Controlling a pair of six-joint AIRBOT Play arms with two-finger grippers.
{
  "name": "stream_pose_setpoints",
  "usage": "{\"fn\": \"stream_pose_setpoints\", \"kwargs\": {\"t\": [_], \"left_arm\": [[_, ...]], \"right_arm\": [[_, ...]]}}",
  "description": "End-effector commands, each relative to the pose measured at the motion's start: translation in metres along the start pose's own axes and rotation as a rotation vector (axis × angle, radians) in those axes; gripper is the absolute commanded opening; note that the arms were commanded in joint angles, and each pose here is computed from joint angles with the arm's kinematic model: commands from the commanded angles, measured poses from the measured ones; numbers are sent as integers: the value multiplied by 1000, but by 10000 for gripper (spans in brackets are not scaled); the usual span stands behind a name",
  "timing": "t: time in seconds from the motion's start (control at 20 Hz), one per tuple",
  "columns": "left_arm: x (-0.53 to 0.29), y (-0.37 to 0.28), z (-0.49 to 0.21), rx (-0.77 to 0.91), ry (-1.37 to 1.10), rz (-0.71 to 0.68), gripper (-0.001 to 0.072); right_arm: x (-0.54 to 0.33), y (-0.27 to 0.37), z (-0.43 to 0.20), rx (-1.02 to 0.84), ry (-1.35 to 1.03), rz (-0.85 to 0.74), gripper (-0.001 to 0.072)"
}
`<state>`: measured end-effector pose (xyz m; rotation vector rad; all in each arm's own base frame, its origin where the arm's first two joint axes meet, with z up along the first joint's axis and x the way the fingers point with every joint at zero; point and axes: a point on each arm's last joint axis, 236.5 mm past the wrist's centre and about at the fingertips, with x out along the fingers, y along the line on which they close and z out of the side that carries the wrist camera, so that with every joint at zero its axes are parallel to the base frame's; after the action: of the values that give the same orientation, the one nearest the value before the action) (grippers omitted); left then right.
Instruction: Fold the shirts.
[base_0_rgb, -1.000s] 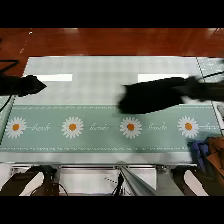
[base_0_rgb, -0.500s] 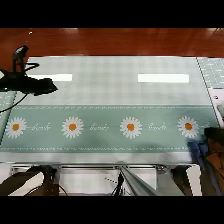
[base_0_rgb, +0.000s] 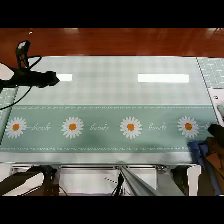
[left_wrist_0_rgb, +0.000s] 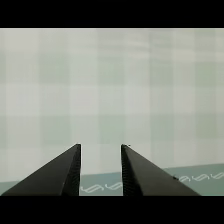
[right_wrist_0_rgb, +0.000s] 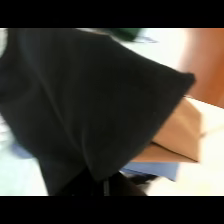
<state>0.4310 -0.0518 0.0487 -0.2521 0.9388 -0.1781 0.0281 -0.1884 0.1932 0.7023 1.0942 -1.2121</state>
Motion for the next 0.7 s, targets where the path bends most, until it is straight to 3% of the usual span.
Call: {"fn": "stream_pose_setpoints", "kwargs": {"t": [0.0,0.1,0.3,0.5,0.65], "left_arm": [[0,8,29,15,-120,33,316],[-2,13,35,33,-148,56,316],[0,21,35,28,-143,70,316],[-3,33,37,8,-149,87,315],[-6,32,37,7,-141,85,316]], "right_arm": [[-10,-38,-7,10,-14,-155,20],[-12,-42,-8,-8,-19,-174,22],[-18,-53,-12,-25,-29,-215,255],[-28,-71,-15,-1,-54,-291,270],[-27,-60,5,-28,-138,-245,269]]}}
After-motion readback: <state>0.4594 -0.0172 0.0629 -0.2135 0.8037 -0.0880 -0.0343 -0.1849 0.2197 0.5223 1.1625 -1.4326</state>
